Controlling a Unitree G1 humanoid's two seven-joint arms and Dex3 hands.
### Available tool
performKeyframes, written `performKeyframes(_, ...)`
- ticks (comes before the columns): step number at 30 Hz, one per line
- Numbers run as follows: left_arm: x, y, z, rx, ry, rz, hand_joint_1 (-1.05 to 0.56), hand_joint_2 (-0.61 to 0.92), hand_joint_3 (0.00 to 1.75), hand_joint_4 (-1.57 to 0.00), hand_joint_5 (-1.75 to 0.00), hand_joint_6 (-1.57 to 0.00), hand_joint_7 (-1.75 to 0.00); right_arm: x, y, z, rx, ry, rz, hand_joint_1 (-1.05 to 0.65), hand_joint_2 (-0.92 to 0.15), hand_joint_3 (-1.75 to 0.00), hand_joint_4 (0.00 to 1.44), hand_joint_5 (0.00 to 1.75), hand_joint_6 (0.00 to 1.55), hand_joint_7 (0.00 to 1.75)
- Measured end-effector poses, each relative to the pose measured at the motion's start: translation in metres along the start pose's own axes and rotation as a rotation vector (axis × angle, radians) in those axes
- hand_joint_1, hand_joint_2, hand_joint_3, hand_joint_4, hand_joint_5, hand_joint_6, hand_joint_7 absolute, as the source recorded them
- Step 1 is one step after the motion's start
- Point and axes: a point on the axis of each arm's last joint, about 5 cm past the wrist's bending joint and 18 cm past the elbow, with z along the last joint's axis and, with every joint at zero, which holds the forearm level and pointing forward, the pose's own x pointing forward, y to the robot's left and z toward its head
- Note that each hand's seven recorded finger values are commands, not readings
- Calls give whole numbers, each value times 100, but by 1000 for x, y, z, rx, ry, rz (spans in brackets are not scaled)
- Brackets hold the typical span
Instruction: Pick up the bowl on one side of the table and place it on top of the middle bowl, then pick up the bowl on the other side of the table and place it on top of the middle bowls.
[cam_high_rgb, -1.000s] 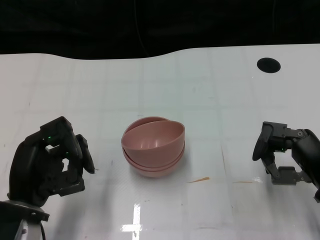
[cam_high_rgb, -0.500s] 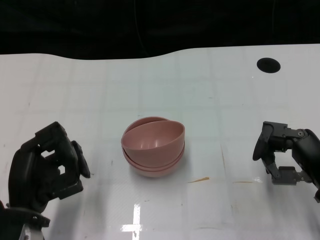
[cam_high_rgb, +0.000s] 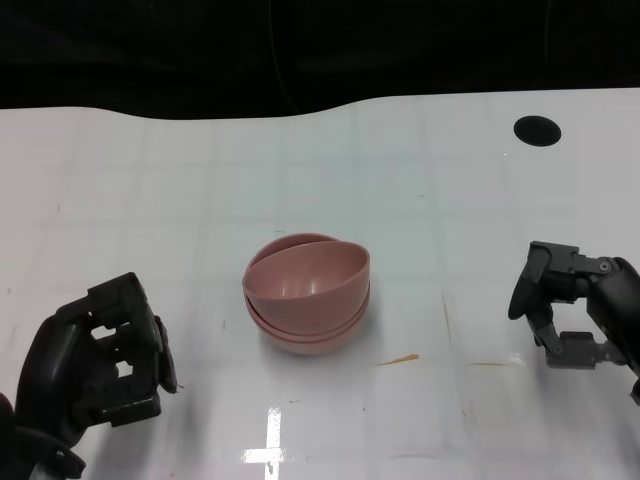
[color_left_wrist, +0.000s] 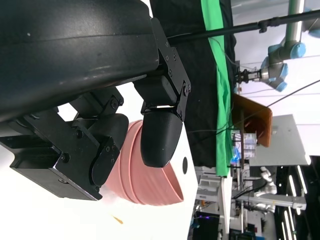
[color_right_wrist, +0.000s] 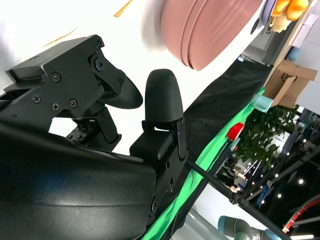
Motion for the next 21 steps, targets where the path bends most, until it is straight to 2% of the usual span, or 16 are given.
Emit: performKeyframes(21,-1,2,-1,12,18,-7,21,60,146,-106,-175,-78,-175,-3,1,0,-8,-2,-17,-7,-54,-120,86,175,74,153)
